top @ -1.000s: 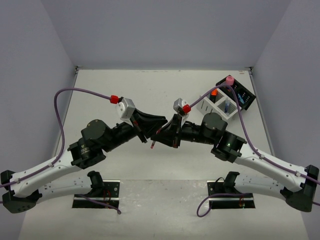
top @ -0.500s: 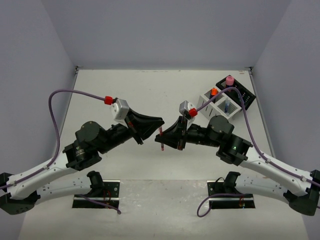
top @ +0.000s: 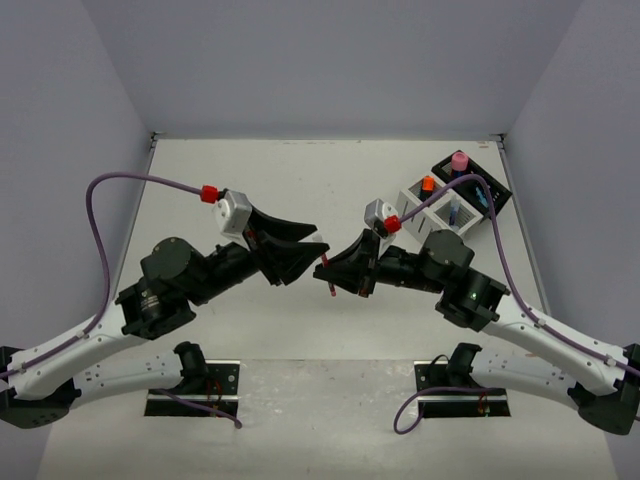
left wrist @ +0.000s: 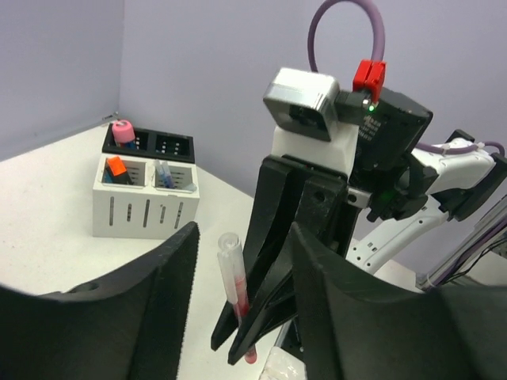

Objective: Sort the stationery into containers
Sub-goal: Close the pen cap on the pen.

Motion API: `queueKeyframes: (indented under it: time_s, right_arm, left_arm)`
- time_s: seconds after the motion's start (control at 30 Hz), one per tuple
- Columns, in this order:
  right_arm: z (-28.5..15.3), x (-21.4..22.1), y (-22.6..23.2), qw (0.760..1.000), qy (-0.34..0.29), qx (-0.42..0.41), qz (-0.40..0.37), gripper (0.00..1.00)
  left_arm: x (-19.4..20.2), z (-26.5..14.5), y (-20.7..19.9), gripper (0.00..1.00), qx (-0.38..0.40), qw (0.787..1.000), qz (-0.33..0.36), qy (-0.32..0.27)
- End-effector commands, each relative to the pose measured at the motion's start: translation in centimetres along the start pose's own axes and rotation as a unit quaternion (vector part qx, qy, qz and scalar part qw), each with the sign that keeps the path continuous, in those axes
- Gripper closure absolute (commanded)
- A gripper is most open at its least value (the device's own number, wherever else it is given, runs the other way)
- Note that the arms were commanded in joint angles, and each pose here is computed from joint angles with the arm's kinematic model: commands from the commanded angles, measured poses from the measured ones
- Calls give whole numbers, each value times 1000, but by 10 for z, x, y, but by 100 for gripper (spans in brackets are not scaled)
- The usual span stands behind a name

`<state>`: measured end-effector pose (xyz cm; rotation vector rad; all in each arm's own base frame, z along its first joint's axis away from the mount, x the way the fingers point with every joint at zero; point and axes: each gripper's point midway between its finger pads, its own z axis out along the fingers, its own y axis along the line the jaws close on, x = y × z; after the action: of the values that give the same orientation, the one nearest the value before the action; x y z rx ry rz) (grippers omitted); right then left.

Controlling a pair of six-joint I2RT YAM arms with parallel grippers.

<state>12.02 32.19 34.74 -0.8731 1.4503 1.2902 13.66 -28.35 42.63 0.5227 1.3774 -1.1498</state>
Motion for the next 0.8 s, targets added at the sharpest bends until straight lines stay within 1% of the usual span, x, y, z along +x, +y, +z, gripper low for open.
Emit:
queueKeyframes:
  time_s: [0.0, 0.1, 0.13, 0.2, 0.43, 0.47, 0.57, 0.7, 0.77]
  right_arm:
    - [-2, -15, 8, 999, -20, -17, -22, 100]
    - [-3, -15, 10, 999, -16, -21, -21, 100]
    - [-3, -16, 12, 999, -15, -26, -23, 100]
    - [-5, -17, 16, 999, -15, -33, -24, 100]
    - [-11, -21, 29, 998, -20, -60, -24, 100]
    - [-12, -22, 31, 997, -19, -64, -23, 100]
    - [-14, -24, 35, 997, -22, -73, -26, 100]
    - [-17, -26, 41, 995, -25, -88, -32, 100]
    - [-17, -28, 41, 995, -27, -87, -33, 100]
  left_arm:
    - [-40, 0, -16, 52, 22, 999, 25, -33]
    - [-45, 0, -22, 54, 36, 998, 31, -38]
    - [-44, -1, -30, 56, 59, 997, 33, -34]
    - [-40, -1, -34, 62, 72, 996, 35, -27]
    - [-23, -1, -32, 71, 80, 996, 43, -11]
    - [-19, -1, -33, 76, 84, 995, 43, -6]
    - [-12, 3, -32, 80, 85, 995, 44, 3]
    - [-6, 5, -30, 89, 83, 996, 43, 11]
    - [-11, 6, -35, 91, 96, 995, 41, 0]
